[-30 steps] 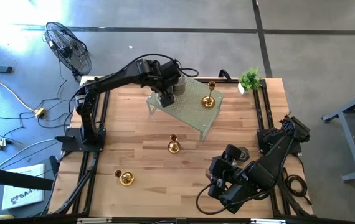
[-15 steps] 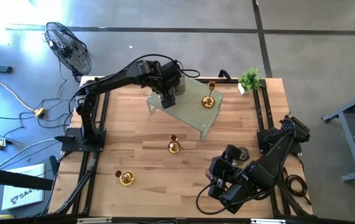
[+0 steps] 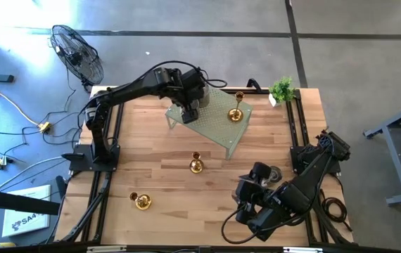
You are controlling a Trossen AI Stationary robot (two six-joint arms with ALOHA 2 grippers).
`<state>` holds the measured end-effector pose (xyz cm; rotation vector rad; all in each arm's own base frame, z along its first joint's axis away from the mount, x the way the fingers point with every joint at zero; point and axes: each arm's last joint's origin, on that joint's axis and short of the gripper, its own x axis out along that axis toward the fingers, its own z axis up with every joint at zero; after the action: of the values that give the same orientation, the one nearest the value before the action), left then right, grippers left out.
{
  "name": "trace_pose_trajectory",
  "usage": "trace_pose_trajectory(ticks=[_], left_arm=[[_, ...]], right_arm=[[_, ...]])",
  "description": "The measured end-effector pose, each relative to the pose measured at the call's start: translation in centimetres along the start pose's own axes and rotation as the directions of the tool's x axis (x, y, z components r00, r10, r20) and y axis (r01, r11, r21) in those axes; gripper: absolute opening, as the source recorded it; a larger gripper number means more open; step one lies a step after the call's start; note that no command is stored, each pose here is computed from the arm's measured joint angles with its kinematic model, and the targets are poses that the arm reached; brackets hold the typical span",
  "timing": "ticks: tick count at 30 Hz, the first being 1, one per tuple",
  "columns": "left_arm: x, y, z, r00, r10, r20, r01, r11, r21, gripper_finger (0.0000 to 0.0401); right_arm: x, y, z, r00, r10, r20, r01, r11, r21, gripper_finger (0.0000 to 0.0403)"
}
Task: Pick & Place candle stick holders
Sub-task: Put the green scented candle on the shelf
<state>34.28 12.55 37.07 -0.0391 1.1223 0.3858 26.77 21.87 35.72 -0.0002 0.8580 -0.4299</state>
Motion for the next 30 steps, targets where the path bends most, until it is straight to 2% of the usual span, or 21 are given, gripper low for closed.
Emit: trace_pose_trajectory(ticks=[5, 11, 30], left_arm=[[0.01, 0.00, 0.00, 1.000, 0.000, 0.000, 0.000, 1.000, -0.013, 0.0382], [-0.01, 0.02, 0.24, 1.000, 0.002, 0.025, 0.001, 0.994, -0.108, 0.0382], [0.00, 0.03, 0.35, 0.999, 0.003, 0.035, 0.001, 0.993, -0.117, 0.0382]], right_arm=[[0.02, -0.05, 0.08, 1.000, -0.015, 0.021, 0.015, 0.999, -0.033, 0.0309], [0.02, -0.06, 0.11, 0.999, -0.020, 0.029, 0.021, 0.999, -0.049, 0.0309], [0.02, 0.20, 0.17, 1.000, 0.019, 0.011, -0.019, 0.999, -0.031, 0.0309]])
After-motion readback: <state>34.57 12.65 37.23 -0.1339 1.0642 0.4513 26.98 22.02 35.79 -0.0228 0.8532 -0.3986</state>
